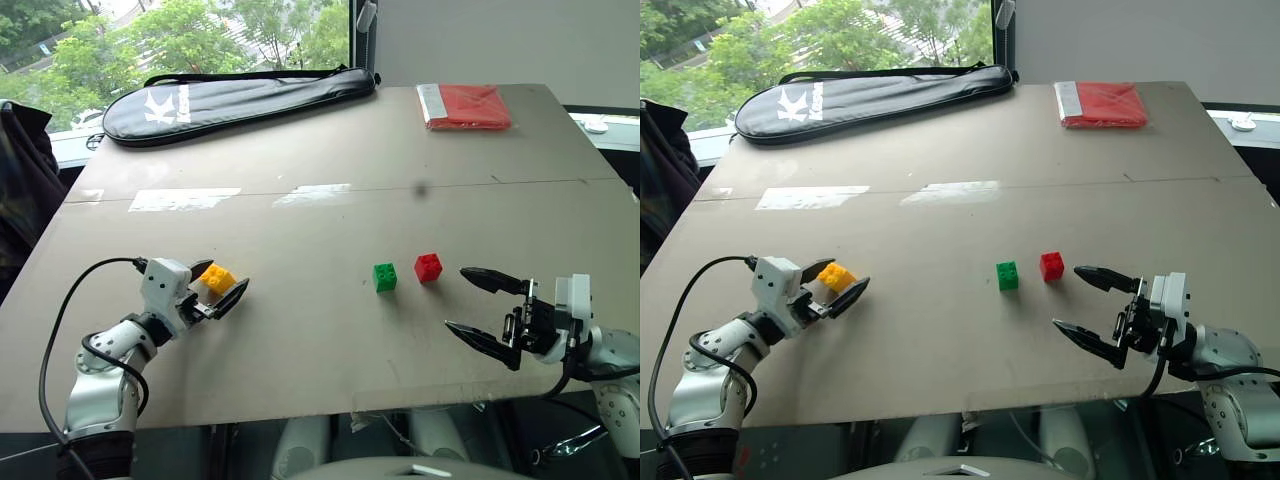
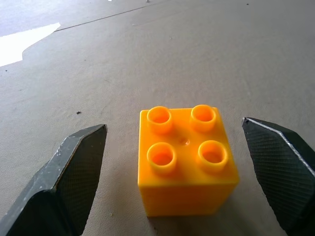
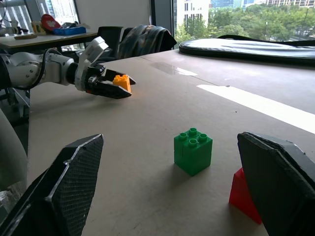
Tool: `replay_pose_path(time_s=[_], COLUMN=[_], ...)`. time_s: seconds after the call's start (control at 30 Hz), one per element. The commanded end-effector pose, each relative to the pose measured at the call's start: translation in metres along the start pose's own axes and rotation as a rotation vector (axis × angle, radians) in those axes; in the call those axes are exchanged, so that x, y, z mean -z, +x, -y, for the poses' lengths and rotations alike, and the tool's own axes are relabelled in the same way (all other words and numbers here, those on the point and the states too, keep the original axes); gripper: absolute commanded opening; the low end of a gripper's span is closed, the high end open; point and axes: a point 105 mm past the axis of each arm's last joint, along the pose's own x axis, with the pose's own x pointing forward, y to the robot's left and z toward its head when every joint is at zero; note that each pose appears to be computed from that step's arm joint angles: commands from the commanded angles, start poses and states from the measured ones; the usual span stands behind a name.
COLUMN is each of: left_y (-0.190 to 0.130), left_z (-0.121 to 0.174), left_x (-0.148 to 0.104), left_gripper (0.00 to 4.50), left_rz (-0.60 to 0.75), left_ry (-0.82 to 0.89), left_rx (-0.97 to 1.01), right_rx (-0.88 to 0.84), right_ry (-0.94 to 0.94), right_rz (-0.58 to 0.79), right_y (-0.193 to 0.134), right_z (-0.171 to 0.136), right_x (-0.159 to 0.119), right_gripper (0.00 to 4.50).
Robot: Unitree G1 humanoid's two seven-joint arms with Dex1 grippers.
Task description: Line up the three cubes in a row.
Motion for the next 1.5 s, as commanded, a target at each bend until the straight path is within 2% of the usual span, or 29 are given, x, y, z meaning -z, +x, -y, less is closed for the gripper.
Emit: replay_pose_path(time_s=[0.03,0.1,0.2,0.23,0.3,0.4,0.53,0.77,0.87,1.0,1.1,1.27,1.5], left_y=[0.001,0.005,0.014,0.017,0.021,0.022,0.022,0.035,0.043,0.050,0.066,0.097,0.117], left_z=[0.002,0.007,0.016,0.018,0.016,0.009,0.010,0.023,0.043,0.073,0.086,0.111,0.132], left_x=[-0.008,-0.012,-0.018,-0.018,-0.019,-0.015,-0.010,-0.019,-0.025,-0.028,-0.039,-0.056,-0.056], left_gripper=[4.49,4.49,3.72,3.33,2.27,1.32,1.35,1.35,1.35,1.35,1.35,1.35,1.35], left_rz=[0.015,0.018,0.019,0.014,0.001,-0.020,-0.037,0.012,0.028,-0.020,0.010,0.083,0.118], left_ry=[0.032,0.046,0.067,0.075,0.076,0.066,0.064,0.099,0.095,0.100,0.180,0.285,0.294], left_rx=[0.067,0.118,0.204,0.231,0.249,0.242,0.259,0.326,0.448,0.664,0.746,0.841,0.892], right_rx=[-0.016,-0.014,-0.011,-0.010,-0.004,0.009,0.021,0.036,0.037,0.034,0.035,0.054,0.081], right_ry=[-0.036,-0.037,-0.040,-0.043,-0.050,-0.056,-0.056,-0.061,-0.059,-0.056,-0.057,-0.064,-0.070], right_rz=[0.026,0.026,0.025,0.025,0.025,0.025,0.024,0.029,0.029,0.029,0.027,0.027,0.027], right_y=[0.002,0.002,0.003,0.003,0.002,0.001,0.000,0.001,0.001,0.002,0.002,0.000,-0.002], right_z=[-0.003,-0.003,-0.003,-0.003,-0.002,-0.002,-0.003,-0.004,-0.004,-0.003,-0.002,-0.002,-0.005], right_x=[-0.011,-0.010,-0.011,-0.011,-0.013,-0.014,-0.014,-0.014,-0.013,-0.013,-0.013,-0.013,-0.012], right_gripper=[4.50,4.50,4.50,4.50,4.50,4.50,4.50,4.50,4.50,4.50,4.50,4.50,4.50])
